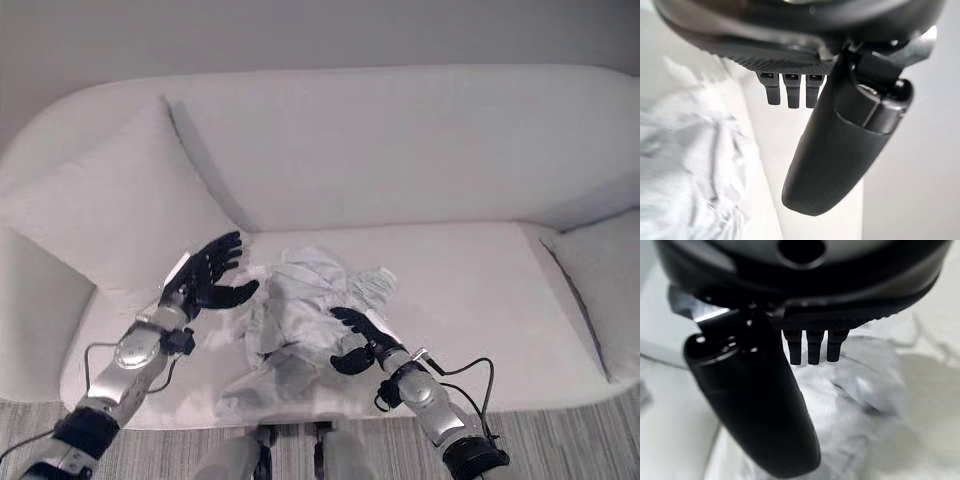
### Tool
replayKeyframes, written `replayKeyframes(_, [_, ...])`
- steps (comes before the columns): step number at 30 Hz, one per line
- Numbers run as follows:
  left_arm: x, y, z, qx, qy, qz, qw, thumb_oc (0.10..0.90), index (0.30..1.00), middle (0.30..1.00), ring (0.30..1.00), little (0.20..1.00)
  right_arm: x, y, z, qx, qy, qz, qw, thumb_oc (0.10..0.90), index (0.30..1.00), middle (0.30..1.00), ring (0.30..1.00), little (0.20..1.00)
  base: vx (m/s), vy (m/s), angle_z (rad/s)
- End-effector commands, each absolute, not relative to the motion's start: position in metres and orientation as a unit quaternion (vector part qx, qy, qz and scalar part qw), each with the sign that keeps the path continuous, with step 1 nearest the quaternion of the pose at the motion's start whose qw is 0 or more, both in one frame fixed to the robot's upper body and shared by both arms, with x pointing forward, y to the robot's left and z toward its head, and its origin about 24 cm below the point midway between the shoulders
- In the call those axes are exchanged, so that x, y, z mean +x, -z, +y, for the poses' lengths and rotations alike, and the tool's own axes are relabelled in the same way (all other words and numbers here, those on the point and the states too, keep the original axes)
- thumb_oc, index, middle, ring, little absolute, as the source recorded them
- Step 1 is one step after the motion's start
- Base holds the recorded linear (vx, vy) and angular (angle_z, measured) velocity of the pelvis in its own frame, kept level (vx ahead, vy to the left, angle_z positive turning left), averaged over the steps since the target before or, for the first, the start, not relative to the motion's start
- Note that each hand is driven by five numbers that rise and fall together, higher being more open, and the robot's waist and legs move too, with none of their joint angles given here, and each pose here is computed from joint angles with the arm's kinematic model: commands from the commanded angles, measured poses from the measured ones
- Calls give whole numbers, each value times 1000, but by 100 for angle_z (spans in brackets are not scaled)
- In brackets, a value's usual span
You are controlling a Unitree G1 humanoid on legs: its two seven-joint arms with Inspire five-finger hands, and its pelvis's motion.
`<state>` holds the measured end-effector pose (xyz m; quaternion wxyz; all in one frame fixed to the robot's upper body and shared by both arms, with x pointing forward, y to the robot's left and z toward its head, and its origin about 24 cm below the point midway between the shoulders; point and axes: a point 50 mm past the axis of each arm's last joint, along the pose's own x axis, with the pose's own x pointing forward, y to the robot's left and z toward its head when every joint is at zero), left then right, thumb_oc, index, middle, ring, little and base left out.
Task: Hang the clothes on the sofa on the clothes rack.
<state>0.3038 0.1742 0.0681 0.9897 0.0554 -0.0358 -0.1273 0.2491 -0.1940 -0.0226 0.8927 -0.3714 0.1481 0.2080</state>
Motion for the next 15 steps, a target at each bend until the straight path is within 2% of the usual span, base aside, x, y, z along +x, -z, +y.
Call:
replayKeyframes(1, [311, -117, 170, 117, 146, -158, 970, 800, 900, 900, 900, 900, 250, 12, -164, -387, -242, 84, 886, 800, 900, 900, 900, 900, -6, 18, -27])
replayKeyframes(7, [318, -132, 163, 141, 141, -185, 962, 800, 900, 900, 900, 900, 256, 7, -181, -477, -196, 67, 854, 800, 900, 900, 900, 900, -13, -26, -10])
replayKeyframes(15, [327, -151, 151, 162, 141, -220, 952, 800, 900, 900, 900, 900, 260, -34, -201, -553, -133, -23, 822, 800, 900, 900, 900, 900, -9, -16, 0])
